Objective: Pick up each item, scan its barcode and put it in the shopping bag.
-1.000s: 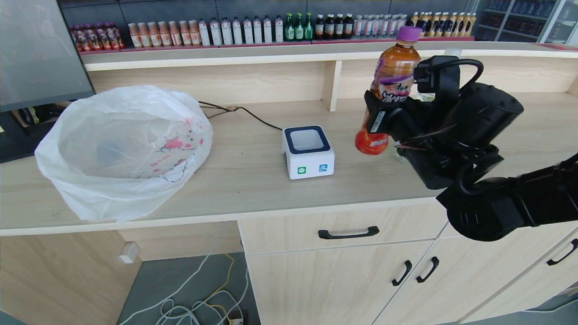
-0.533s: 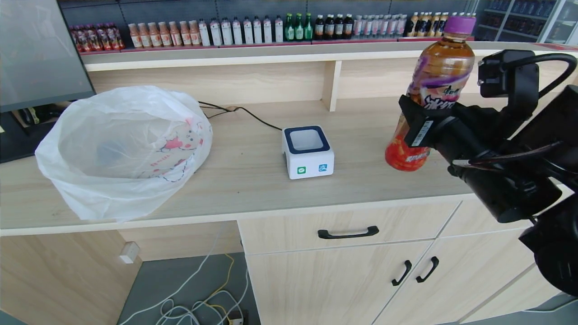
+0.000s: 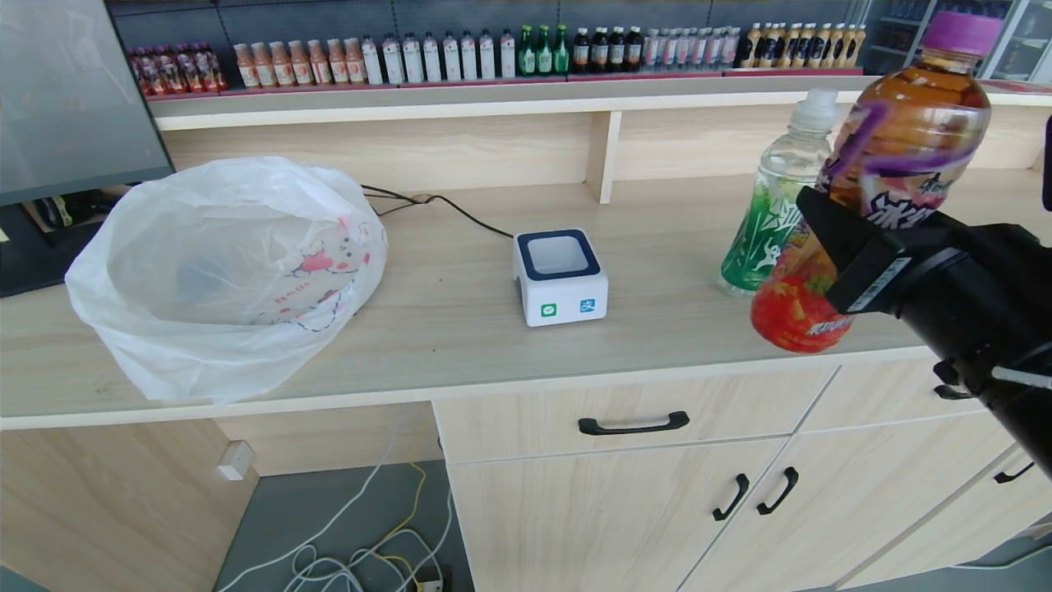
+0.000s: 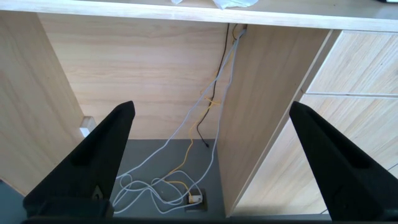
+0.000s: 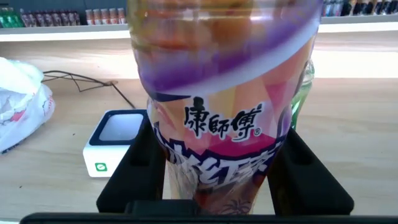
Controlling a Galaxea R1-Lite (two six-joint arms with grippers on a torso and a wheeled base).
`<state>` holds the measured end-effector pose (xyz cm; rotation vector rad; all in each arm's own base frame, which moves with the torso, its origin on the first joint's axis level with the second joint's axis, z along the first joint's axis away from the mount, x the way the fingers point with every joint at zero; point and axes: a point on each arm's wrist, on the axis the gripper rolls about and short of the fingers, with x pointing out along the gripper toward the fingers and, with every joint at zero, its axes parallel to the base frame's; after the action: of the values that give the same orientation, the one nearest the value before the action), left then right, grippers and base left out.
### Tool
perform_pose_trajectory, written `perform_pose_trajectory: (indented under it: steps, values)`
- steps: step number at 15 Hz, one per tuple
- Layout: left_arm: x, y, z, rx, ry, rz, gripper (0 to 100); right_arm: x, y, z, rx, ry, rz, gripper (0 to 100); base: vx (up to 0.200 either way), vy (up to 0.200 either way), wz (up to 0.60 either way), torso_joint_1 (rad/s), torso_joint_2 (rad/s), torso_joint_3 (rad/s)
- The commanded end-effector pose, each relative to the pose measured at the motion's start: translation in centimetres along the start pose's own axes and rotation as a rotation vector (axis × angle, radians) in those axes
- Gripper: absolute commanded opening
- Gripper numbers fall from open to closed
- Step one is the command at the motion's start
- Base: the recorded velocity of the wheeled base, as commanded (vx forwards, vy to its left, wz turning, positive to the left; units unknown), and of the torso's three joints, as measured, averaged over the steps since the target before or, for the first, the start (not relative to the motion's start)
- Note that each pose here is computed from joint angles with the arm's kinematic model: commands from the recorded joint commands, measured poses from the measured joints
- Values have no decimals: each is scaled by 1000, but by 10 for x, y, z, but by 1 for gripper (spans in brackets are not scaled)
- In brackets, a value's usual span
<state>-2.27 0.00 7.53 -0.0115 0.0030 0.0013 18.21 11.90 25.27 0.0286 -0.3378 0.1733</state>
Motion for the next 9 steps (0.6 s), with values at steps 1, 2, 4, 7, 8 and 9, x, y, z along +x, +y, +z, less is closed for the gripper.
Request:
perform_pose_trajectory:
  steps: [1, 2, 4, 7, 8, 9]
  values:
    - [0, 0, 0, -1, 0, 0, 100, -16, -1, 4, 11, -3, 30, 0, 0, 0, 0, 0, 0, 0]
    - [0, 0, 0, -1, 0, 0, 100, -24, -3, 2, 10, 6, 38, 0, 0, 0, 0, 0, 0, 0]
    - [0, 0, 0, -1, 0, 0, 100, -42, -11, 0, 12, 13, 47, 0, 0, 0, 0, 0, 0, 0]
    - [0, 0, 0, -1, 0, 0, 100, -64, -13, -9, 12, 48, 95, 0, 0, 0, 0, 0, 0, 0]
    - [0, 0, 0, -1, 0, 0, 100, -71, -12, -12, 5, 64, 115, 0, 0, 0, 0, 0, 0, 0]
    - [0, 0, 0, -1, 0, 0, 100, -74, -8, -13, 9, 71, 146, 0, 0, 0, 0, 0, 0, 0]
